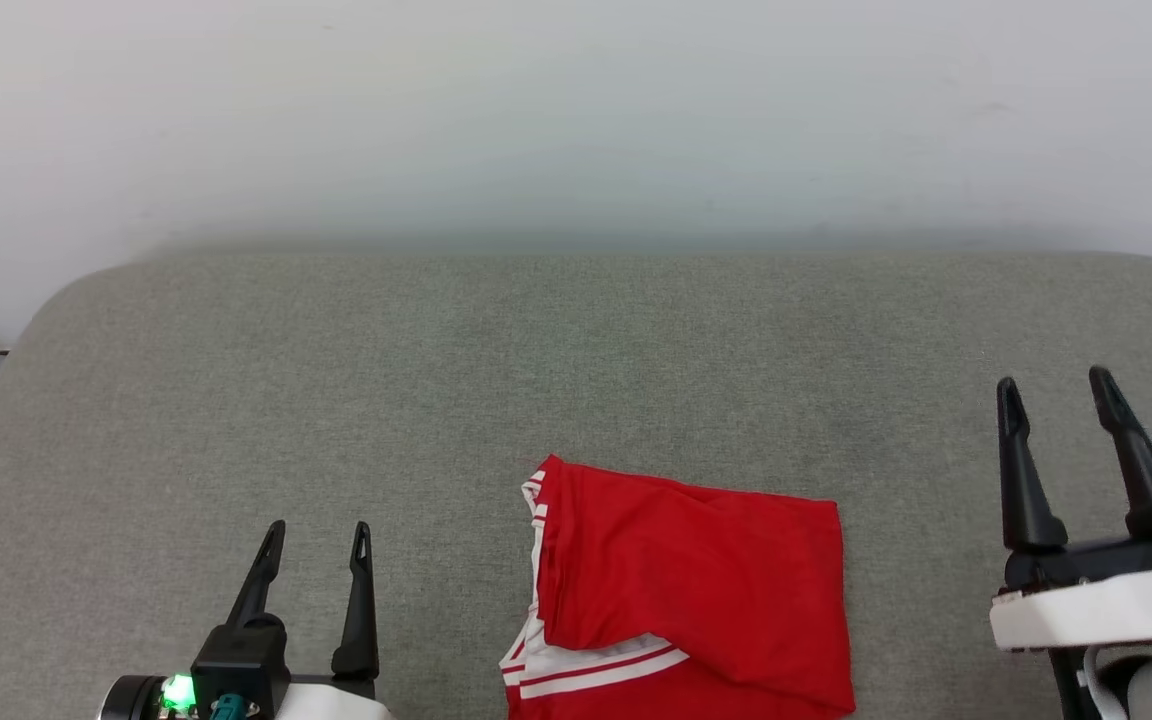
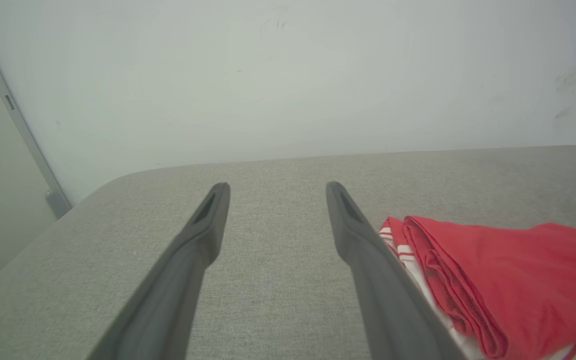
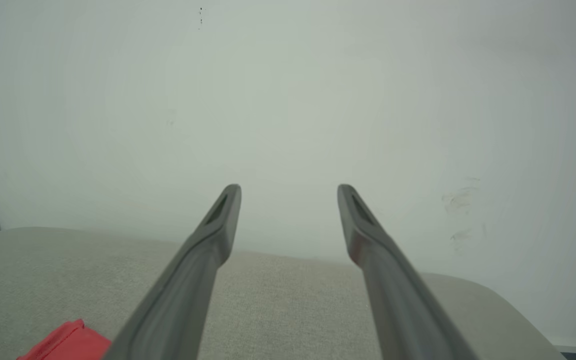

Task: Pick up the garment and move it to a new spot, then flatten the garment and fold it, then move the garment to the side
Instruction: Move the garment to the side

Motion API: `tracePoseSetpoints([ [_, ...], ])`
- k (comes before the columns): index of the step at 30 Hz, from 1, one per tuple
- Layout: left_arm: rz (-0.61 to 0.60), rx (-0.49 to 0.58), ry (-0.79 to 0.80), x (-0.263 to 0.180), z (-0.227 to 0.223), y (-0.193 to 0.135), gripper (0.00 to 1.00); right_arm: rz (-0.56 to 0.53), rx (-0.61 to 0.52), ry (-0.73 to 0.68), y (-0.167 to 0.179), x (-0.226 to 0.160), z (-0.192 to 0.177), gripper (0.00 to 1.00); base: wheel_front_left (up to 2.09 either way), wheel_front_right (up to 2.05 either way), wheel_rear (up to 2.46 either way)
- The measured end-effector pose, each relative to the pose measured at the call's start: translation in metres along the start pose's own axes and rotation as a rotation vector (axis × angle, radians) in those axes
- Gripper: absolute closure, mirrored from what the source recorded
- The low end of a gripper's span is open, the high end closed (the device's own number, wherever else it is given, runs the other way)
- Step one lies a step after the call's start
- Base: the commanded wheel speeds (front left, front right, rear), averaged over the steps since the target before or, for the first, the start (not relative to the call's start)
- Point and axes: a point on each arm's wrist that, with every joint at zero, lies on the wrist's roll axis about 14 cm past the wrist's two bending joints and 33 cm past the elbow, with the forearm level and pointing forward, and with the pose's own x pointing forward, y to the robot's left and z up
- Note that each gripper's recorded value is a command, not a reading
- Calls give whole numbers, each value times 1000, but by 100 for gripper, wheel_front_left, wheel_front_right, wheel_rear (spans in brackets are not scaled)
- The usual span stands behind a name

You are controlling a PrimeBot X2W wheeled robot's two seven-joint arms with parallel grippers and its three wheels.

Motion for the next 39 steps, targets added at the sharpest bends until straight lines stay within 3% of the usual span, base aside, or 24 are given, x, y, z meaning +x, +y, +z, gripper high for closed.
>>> tracePoseSetpoints([
  [4,5,-1,4,1,-1,2,0,80,-15,23,5,24,-3,0,0,0,0],
  [11,9,-3,14,5,-5,3,0,271,-23,455,23,36,-63,0,0,0,0],
  [16,15,-9,26,10,-9,4,0,337,86,808,29,9,-111,0,0,0,0],
  [24,23,-10,35,20,-13,7,0,403,300,1197,50,-32,-160,0,0,0,0],
  [31,48,-8,56,25,-21,16,0,469,369,1370,79,-57,-193,0,0,0,0],
  [39,80,2,73,26,-25,26,0,518,418,1414,111,-63,-214,0,0,0,0],
])
